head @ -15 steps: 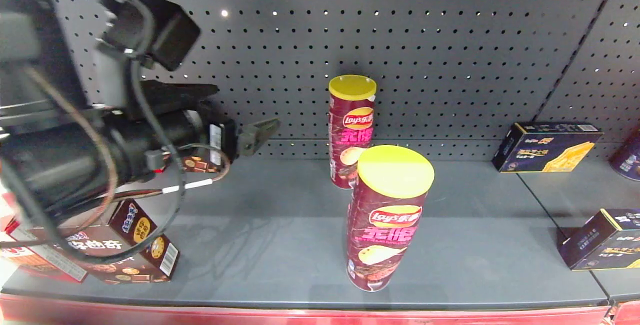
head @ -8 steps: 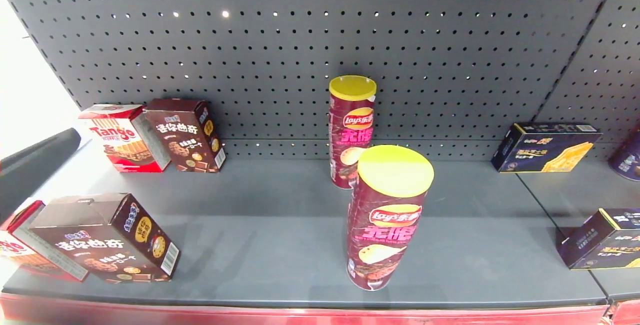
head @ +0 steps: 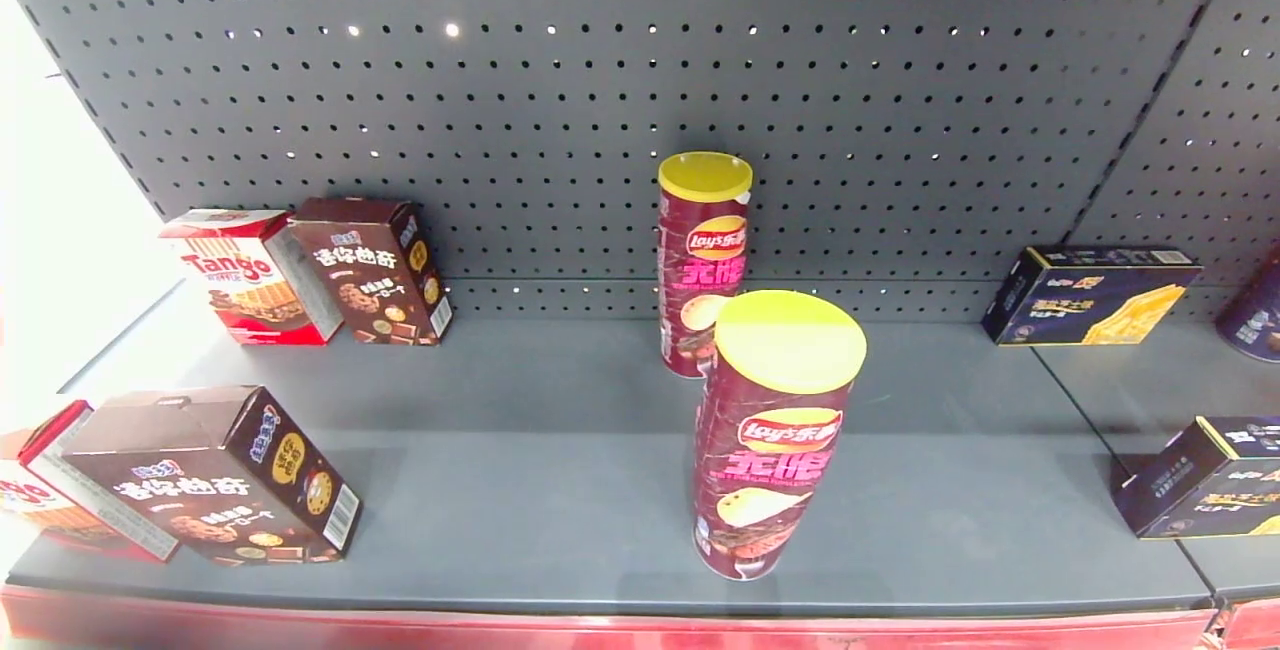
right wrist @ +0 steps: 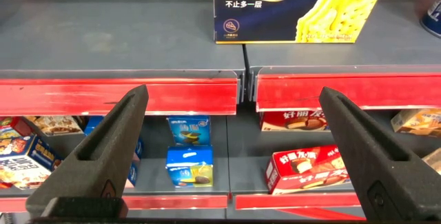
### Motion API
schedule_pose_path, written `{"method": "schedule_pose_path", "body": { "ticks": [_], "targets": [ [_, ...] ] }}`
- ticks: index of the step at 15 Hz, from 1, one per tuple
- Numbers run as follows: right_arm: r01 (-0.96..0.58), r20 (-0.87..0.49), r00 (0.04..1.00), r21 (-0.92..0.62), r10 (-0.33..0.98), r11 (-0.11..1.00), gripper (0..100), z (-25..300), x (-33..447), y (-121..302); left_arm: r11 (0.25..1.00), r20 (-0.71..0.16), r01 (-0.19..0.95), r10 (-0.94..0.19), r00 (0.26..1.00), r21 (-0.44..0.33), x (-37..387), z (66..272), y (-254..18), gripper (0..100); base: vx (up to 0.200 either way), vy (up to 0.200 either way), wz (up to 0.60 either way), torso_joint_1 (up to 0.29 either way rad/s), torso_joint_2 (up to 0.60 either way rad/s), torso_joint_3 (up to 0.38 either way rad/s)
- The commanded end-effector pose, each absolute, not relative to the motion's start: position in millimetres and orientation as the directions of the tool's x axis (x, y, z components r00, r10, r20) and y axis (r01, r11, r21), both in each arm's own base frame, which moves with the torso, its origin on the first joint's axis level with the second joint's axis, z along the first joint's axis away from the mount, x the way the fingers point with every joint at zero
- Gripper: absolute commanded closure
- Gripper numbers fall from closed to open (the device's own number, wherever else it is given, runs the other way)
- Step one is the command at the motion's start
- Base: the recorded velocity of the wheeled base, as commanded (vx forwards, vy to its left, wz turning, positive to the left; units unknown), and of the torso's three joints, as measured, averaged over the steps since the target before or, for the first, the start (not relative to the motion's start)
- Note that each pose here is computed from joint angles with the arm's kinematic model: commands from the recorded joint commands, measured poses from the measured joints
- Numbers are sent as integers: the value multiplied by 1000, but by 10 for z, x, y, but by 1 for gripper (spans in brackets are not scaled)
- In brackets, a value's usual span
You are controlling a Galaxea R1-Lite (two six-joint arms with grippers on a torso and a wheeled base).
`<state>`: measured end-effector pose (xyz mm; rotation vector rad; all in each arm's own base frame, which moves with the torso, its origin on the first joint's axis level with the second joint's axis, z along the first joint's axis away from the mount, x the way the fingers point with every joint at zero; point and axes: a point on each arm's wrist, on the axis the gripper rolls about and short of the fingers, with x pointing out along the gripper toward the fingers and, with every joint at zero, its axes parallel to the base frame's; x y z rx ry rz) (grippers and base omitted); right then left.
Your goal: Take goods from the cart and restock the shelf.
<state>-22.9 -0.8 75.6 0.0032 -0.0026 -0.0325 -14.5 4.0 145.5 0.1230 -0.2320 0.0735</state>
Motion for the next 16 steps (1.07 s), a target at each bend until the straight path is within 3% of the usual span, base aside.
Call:
{"method": "schedule_pose_path", "body": {
  "ticks": [1,3,7,10,16],
  "targets": [
    [32,2,999,3,-32,999,0,756,-228,-8,981,259,-164,133,957,102,-269,1030,28,0,0,0,0,0,0,0],
    [32,2,999,3,-32,999,0,756,-228,-8,983,228,-152,126,966,105,-257,990,30,0,0,0,0,0,0,0],
    [32,2,999,3,-32,999,0,756,-228,-8,982,58,-132,125,990,131,-232,814,30,0,0,0,0,0,0,0],
    [32,2,999,3,-32,999,0,756,-228,-8,993,-3,45,-44,999,109,-228,752,-9,0,0,0,0,0,0,0],
    [32,2,999,3,-32,999,0,756,-228,-8,996,-8,53,-52,999,73,-229,750,-10,0,0,0,0,0,0,0]
  ]
}}
